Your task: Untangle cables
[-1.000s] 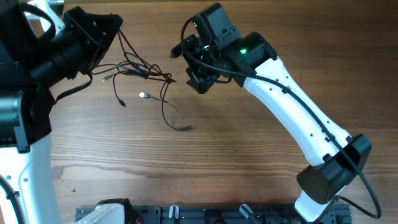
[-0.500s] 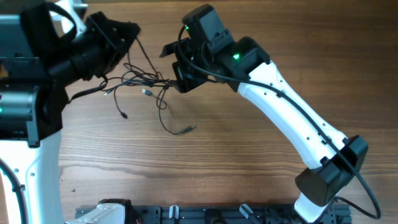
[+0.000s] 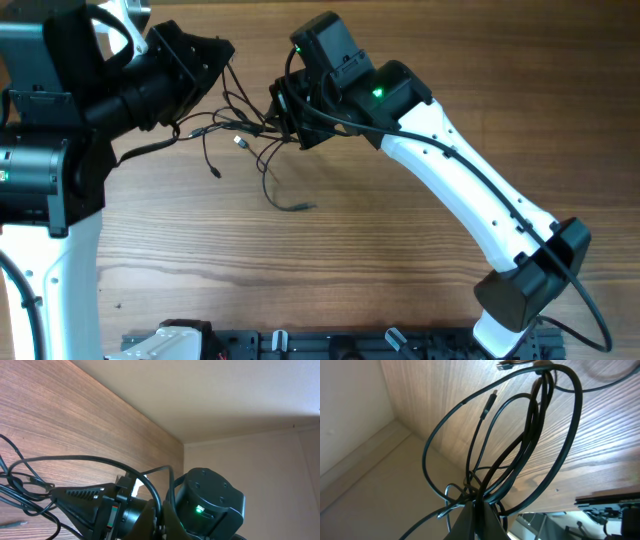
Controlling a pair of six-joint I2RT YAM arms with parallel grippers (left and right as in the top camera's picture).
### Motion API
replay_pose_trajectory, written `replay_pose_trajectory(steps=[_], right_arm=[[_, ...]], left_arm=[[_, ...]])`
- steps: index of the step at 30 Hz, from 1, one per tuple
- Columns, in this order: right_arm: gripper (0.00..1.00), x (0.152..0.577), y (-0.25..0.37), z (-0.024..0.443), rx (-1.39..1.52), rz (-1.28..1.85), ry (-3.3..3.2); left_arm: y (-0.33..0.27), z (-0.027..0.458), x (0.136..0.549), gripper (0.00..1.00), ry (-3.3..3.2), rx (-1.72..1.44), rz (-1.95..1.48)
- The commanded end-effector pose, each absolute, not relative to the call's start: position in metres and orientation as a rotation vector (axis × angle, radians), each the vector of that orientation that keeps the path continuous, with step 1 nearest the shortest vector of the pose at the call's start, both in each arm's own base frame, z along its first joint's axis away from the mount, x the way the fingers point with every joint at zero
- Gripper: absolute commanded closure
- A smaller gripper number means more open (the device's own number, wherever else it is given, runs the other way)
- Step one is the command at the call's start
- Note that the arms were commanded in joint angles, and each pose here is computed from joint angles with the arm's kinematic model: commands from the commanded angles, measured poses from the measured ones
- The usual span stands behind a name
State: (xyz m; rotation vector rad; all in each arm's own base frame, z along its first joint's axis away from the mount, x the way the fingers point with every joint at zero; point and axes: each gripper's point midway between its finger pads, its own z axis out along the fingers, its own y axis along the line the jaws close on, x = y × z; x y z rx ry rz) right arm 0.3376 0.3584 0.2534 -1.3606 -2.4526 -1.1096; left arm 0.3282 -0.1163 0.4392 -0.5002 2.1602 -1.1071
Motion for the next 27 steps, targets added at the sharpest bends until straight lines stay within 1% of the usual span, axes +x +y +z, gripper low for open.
replay_pose_trajectory(steps=[1, 5, 9, 11, 14, 16, 17, 18, 20, 22, 27], right_arm=[[0.96, 0.341, 0.36, 0.236, -1.379, -1.051, -2.463], [0.96, 0.344, 0.357, 0.234, -1.369, -1.053, -2.519], [0.96, 0.369, 0.363, 0.249, -1.124, -1.238, -2.781], [0.96, 0.386, 0.37, 0.267, -0.872, -1.392, -2.974], [0.96, 0.403, 0.369, 0.289, -0.562, -1.48, -3.217], [0.96, 0.413, 0.371, 0.307, -0.216, -1.524, -3.416], [0.95, 0.42, 0.372, 0.323, 0.111, -1.52, -3.569], [0.96, 0.424, 0.371, 0.33, 0.224, -1.502, -3.628], [0.96, 0.43, 0.368, 0.344, 0.382, -1.473, -3.725], [0.96, 0.44, 0.357, 0.371, 0.529, -1.407, -3.898], [0.96, 0.443, 0.328, 0.436, 0.617, -1.315, -4.187]], left_arm=[[-0.116, 0.442, 0.329, 0.96, 2.15, -0.473, -1.09], [-0.116, 0.441, 0.329, 0.96, 2.152, -0.473, -1.089], [-0.111, 0.427, 0.324, 0.96, 2.207, -0.494, -1.031], [-0.105, 0.419, 0.322, 0.96, 2.232, -0.536, -0.985], [-0.105, 0.417, 0.321, 0.96, 2.241, -0.543, -0.981], [-0.105, 0.416, 0.32, 0.96, 2.246, -0.546, -0.98], [-0.105, 0.415, 0.32, 0.96, 2.251, -0.549, -0.979], [-0.105, 0.414, 0.319, 0.96, 2.253, -0.551, -0.978], [-0.105, 0.413, 0.319, 0.96, 2.258, -0.554, -0.977], [-0.104, 0.411, 0.317, 0.96, 2.27, -0.537, -0.965], [-0.103, 0.403, 0.315, 0.96, 2.307, -0.502, -0.926]])
